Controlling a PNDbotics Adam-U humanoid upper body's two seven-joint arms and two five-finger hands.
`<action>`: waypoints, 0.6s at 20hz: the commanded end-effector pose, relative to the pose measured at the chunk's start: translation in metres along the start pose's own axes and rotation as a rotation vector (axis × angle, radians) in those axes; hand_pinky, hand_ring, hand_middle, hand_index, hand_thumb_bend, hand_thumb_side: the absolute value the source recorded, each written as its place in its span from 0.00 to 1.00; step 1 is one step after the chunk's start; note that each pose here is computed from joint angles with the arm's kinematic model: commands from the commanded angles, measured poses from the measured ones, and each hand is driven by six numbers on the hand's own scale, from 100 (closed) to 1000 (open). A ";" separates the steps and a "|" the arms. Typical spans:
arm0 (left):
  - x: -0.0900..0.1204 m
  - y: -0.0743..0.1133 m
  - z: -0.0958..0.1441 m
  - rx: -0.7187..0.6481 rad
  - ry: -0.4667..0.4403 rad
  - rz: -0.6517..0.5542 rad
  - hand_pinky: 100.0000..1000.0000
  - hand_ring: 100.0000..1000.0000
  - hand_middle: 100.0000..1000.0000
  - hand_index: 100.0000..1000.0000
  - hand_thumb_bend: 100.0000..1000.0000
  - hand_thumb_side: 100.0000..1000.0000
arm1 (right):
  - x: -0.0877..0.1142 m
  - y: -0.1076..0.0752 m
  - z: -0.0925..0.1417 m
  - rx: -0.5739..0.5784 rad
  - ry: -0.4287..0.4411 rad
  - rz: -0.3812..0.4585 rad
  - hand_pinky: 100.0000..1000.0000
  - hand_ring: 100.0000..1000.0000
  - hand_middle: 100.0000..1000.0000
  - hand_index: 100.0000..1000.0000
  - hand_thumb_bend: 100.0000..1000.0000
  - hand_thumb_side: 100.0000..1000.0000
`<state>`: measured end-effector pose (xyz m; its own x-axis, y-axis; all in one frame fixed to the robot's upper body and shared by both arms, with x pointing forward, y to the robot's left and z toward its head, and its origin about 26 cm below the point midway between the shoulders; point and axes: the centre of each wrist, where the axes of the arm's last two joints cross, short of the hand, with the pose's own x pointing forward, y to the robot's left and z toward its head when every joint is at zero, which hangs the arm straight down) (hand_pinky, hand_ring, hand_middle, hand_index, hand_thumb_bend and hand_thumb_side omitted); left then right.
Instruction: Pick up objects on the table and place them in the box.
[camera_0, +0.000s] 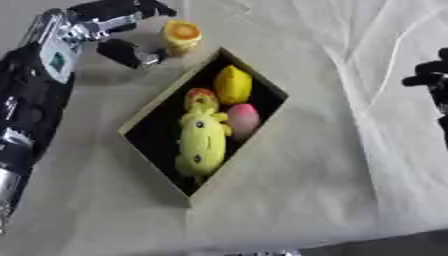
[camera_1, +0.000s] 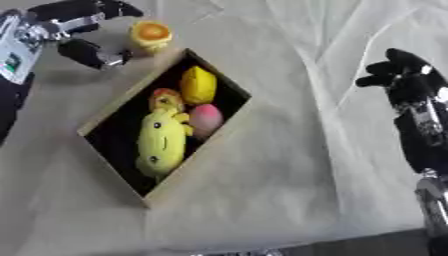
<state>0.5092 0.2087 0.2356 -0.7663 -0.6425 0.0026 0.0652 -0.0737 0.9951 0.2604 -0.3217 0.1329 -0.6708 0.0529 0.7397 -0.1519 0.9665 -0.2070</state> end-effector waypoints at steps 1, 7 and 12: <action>-0.001 0.014 0.001 -0.006 -0.027 -0.041 1.00 1.00 0.91 1.00 0.07 0.52 | 0.005 0.000 -0.005 0.021 -0.012 0.013 1.00 0.66 0.67 0.85 0.00 0.63; -0.003 0.009 -0.001 0.005 0.010 -0.038 1.00 1.00 0.90 1.00 0.04 0.56 | 0.005 0.003 -0.009 0.030 -0.007 0.005 1.00 0.66 0.67 0.85 0.00 0.64; -0.005 0.010 0.000 0.033 0.039 -0.036 1.00 1.00 0.92 1.00 0.09 0.53 | 0.005 0.006 -0.012 0.041 0.000 -0.001 1.00 0.66 0.67 0.85 0.00 0.65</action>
<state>0.5125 0.2126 0.2338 -0.7431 -0.6690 -0.0141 0.0470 -0.0733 0.9962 0.2659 -0.3133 0.1374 -0.6600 0.0421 0.7501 -0.1828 0.9594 -0.2147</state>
